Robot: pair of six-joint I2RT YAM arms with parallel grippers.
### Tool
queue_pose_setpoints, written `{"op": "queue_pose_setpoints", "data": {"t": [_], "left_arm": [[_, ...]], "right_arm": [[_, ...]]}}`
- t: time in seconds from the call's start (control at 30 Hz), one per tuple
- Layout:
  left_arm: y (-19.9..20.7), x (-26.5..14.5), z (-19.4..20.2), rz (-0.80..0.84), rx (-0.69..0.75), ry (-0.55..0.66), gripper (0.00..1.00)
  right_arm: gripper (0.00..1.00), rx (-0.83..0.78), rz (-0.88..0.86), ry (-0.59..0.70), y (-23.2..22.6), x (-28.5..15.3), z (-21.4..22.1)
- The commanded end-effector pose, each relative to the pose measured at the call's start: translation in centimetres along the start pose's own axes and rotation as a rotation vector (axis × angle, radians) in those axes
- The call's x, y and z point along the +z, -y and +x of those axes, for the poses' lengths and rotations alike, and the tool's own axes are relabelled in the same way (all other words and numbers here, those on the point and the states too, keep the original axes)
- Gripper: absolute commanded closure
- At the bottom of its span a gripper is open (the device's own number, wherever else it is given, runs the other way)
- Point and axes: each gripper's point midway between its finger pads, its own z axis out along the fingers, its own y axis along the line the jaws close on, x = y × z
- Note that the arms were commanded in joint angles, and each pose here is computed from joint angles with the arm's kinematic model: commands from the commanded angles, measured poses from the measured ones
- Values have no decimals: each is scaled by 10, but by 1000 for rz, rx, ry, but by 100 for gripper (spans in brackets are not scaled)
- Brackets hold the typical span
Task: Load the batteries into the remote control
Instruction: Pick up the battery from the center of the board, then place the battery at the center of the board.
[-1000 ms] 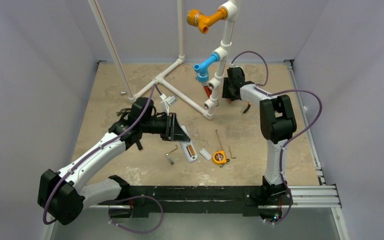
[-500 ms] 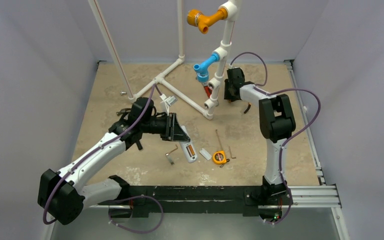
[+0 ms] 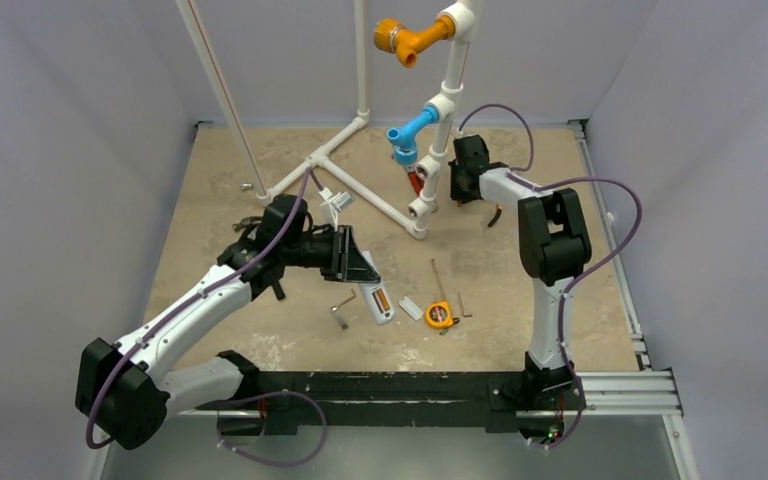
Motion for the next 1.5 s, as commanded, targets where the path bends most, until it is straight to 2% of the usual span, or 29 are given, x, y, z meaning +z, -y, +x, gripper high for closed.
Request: {"op": "queue_pose_setpoints", "data": {"t": [0.0,0.13,0.33,0.4,0.57,0.7,0.77,0.87,1.03,1.23,1.47], "left_arm": [[11,-2,-10,35,44,28,100],[11,-2,-10,33,42,26,100],[10,-2,-10,30,42,27,100],[10,-2,-10,32,44,27,100],[8,-2,-9,21,54,20,100],[6,-2,-9,8,62,17,100],[6,-1,-10,9,65,22,100],[10,0,-16,27,67,37,100],[26,-7,-30,43,118,91,100],[48,-23,-47,61,211,192,100],[55,-24,-51,96,210,221,100]], "right_arm": [[96,-66,-69,-103,-14,-17,23],[100,-17,-108,-43,-19,-36,10],[100,126,-271,225,-37,-92,-34],[100,159,-291,274,-37,-110,-42],[100,229,-327,367,-29,-152,-46],[100,264,-343,416,-18,-185,-30],[100,276,-376,486,-13,-207,-26],[100,270,-516,630,-19,-253,-21],[100,396,-787,821,-27,-333,-16],[100,238,-1269,1116,-49,-454,4],[100,150,-1427,1101,-59,-501,6]]}}
